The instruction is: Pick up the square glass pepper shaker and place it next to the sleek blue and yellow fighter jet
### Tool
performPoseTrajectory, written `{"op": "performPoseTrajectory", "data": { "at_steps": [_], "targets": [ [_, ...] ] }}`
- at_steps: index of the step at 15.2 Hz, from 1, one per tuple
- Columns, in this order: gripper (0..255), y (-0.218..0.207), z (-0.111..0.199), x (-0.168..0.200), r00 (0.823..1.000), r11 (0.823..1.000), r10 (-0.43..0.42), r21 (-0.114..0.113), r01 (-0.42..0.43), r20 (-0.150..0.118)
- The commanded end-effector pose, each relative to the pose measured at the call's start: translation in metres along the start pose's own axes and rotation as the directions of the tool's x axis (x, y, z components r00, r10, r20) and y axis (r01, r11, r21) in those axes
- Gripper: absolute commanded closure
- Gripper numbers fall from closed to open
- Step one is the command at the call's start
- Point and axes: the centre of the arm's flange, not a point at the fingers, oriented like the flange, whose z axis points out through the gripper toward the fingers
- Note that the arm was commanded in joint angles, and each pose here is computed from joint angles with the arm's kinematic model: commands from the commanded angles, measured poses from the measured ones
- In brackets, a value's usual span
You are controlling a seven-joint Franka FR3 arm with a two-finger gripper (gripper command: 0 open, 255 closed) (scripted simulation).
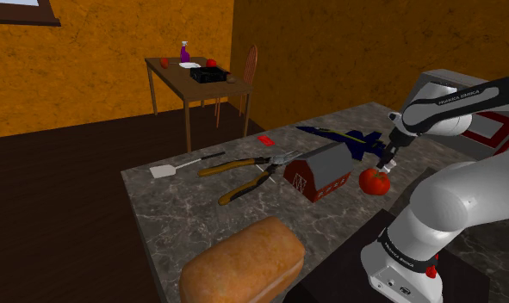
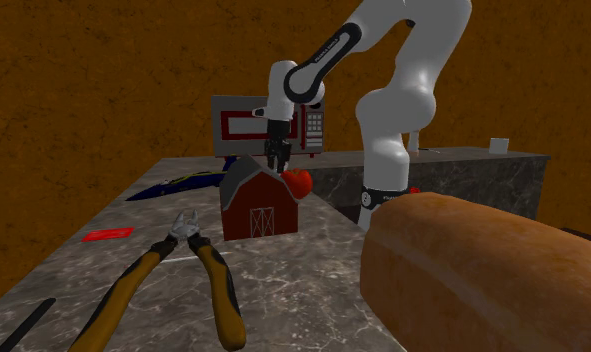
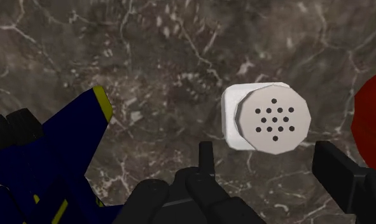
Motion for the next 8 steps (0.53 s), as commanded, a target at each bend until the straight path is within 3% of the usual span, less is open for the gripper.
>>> {"op": "performPoseTrajectory", "data": {
  "at_steps": [1,5,8],
  "targets": [
    [0,0.000,0.000,0.000,1.000,1.000,0.000,0.000,0.000,0.000],
    [0,0.000,0.000,0.000,1.000,1.000,0.000,0.000,0.000,0.000],
    [0,0.000,-0.040,0.000,1.000,1.000,0.000,0.000,0.000,0.000]
  ]
}}
